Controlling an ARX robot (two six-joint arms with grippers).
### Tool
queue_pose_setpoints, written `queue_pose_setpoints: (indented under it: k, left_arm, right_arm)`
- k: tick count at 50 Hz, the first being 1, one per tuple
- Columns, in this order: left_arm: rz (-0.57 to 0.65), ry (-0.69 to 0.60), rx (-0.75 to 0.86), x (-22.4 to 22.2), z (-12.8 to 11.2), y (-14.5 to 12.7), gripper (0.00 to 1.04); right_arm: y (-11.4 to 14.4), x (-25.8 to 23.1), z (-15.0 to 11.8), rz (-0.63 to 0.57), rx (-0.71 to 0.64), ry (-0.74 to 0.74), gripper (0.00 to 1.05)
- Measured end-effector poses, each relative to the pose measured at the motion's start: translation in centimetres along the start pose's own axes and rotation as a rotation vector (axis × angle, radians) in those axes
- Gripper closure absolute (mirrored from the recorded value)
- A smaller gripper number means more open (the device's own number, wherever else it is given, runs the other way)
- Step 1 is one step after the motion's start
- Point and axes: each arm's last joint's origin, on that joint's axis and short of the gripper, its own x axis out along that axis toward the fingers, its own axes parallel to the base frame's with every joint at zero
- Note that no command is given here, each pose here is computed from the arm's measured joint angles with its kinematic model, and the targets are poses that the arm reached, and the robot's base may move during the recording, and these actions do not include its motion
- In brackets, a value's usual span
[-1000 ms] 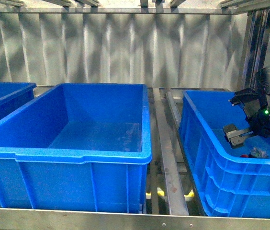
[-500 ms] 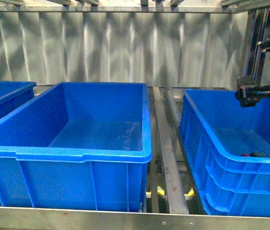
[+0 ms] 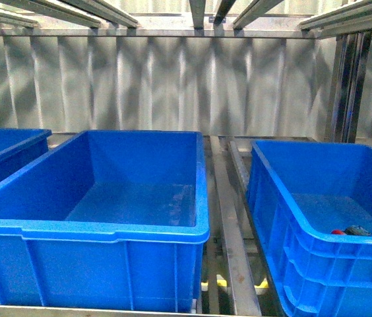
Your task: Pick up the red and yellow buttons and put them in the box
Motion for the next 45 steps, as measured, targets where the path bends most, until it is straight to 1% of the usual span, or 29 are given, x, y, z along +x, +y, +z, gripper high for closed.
queue_pose_setpoints:
  k: [3, 5, 6, 9, 10, 21, 32, 45]
  left_arm:
    - [0.000, 0.000, 0.000, 0.0, 0.0, 0.0, 0.08]
    - [0.000, 0.000, 0.000, 0.0, 0.0, 0.0, 0.08]
    - [0.000, 0.000, 0.000, 0.0, 0.0, 0.0, 0.08]
    - [0.000, 0.000, 0.000, 0.0, 0.0, 0.0, 0.08]
    - [-0.001, 0.000, 0.000, 0.0, 0.0, 0.0, 0.08]
    - [0.000, 0.000, 0.000, 0.0, 0.0, 0.0, 0.08]
    - [0.000, 0.000, 0.000, 0.0, 0.0, 0.0, 0.08]
    - [0.000, 0.000, 0.000, 0.0, 0.0, 0.0, 0.08]
  right_arm:
    - [0.7, -1.6, -1.6, 0.003, -0.001, 0.005, 0.75]
    - [1.3, -2.3, -2.3, -0.009, -0.003, -0.003, 0.82]
    - [1.4, -2.5, -2.5, -0.010, -0.003, -0.006, 0.84]
    - [2.0, -3.2, -3.3, 0.009, -0.003, -0.021, 0.98]
    - [2.0, -3.3, -3.5, 0.013, -0.004, -0.023, 1.01]
    - [2.1, -4.4, -5.9, 0.013, -0.002, -0.018, 1.01]
    - [2.1, -5.2, -7.1, 0.013, -0.002, -0.023, 1.01]
    - [2.1, -5.8, -8.0, 0.013, -0.001, -0.025, 1.01]
